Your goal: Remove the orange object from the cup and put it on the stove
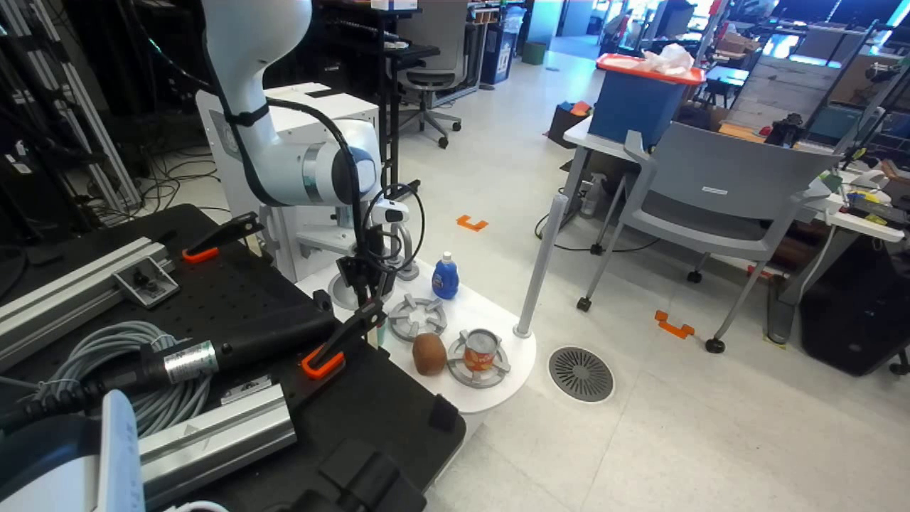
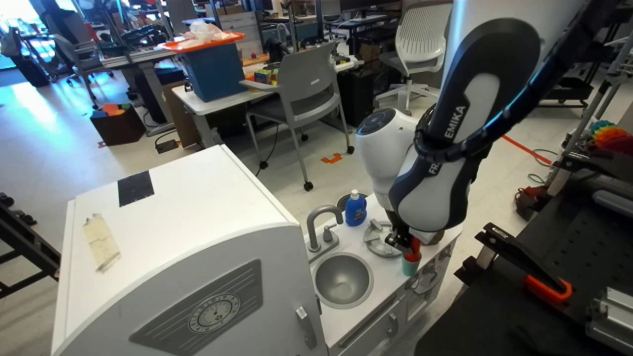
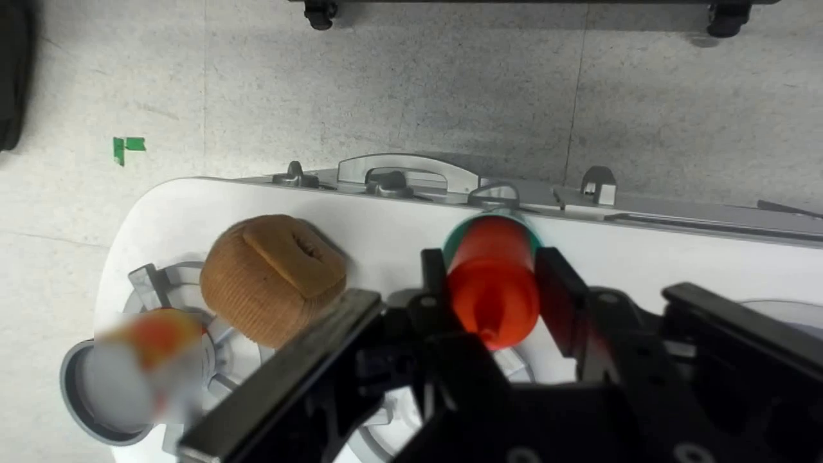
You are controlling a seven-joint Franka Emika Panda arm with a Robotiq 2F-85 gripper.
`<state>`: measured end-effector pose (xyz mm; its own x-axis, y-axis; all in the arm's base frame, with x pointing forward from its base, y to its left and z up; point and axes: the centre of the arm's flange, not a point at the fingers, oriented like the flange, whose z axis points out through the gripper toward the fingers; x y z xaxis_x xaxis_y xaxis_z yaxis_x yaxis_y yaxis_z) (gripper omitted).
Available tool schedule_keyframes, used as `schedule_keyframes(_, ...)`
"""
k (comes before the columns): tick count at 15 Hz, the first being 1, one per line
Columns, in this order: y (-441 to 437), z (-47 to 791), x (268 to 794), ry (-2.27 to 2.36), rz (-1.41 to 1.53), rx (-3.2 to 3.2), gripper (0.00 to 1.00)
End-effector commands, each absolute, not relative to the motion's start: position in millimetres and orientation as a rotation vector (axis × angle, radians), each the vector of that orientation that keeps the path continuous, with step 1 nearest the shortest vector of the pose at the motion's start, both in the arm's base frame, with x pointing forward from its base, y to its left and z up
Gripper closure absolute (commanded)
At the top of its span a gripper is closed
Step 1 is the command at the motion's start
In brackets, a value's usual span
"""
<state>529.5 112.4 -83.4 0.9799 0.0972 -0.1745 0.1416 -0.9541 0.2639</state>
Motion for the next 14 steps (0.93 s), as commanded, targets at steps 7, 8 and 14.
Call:
schedule_keyframes(7,97.7,12.7,545.2,0.128,-0.136,2.899,0.87)
schedule_keyframes(8,96.7,13.6,556.4,0.108,-0.124,2.903,0.87)
schedule_keyframes(14,77.8,-9.0,612.8,-0.022,-0.064,2.882,0.87)
